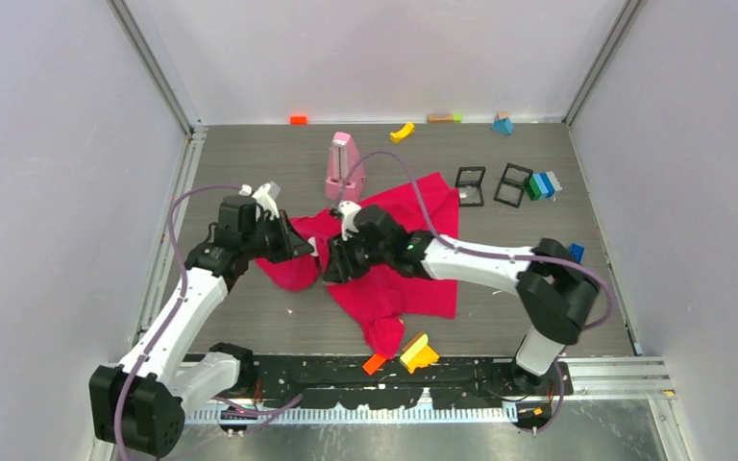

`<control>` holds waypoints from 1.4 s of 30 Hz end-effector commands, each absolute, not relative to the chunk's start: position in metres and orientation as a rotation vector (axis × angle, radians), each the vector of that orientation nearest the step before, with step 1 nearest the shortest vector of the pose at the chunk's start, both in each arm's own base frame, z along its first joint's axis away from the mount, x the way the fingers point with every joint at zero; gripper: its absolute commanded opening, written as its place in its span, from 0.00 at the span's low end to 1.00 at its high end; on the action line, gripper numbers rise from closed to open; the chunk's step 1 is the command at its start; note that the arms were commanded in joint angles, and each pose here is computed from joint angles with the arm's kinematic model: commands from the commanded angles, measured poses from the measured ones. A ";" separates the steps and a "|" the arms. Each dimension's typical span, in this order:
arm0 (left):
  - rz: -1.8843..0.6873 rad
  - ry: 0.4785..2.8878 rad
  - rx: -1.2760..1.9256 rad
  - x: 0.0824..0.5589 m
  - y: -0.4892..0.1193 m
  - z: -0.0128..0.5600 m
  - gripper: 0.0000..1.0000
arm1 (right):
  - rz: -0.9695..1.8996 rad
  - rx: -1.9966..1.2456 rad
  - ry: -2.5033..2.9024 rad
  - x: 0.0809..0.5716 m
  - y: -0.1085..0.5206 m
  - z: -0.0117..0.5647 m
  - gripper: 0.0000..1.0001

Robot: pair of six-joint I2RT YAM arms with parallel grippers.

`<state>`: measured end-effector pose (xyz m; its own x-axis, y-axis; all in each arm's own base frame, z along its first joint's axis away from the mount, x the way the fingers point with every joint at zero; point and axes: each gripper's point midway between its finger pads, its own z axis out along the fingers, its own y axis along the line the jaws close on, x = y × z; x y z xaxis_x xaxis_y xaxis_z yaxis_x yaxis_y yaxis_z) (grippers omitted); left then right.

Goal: Pin the brooch onto the clothing

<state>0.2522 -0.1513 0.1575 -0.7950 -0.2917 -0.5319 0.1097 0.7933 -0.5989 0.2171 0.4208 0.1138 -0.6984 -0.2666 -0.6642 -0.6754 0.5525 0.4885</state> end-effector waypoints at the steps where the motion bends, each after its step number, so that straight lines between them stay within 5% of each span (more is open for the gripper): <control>1: -0.986 2.263 0.074 0.238 -0.167 0.209 0.00 | 1.159 -0.771 2.033 0.218 0.402 0.191 0.52; 8: -1.212 2.117 0.433 0.197 -0.189 0.252 0.00 | 1.314 -0.820 1.778 0.194 0.357 0.256 0.67; 22: -1.526 1.933 0.673 0.173 -0.211 0.272 0.00 | 1.399 -0.896 1.661 0.176 0.355 0.278 0.69; 42: -1.543 1.926 0.681 0.172 -0.212 0.267 0.00 | 1.516 -0.901 1.688 0.175 0.374 0.269 0.48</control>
<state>0.1768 -0.2099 0.2535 -0.7399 0.0348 -0.6718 0.6549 0.2654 -0.7076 0.1757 0.3647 0.2451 -0.5547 -0.1009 -0.8259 -0.8295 0.1447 0.5395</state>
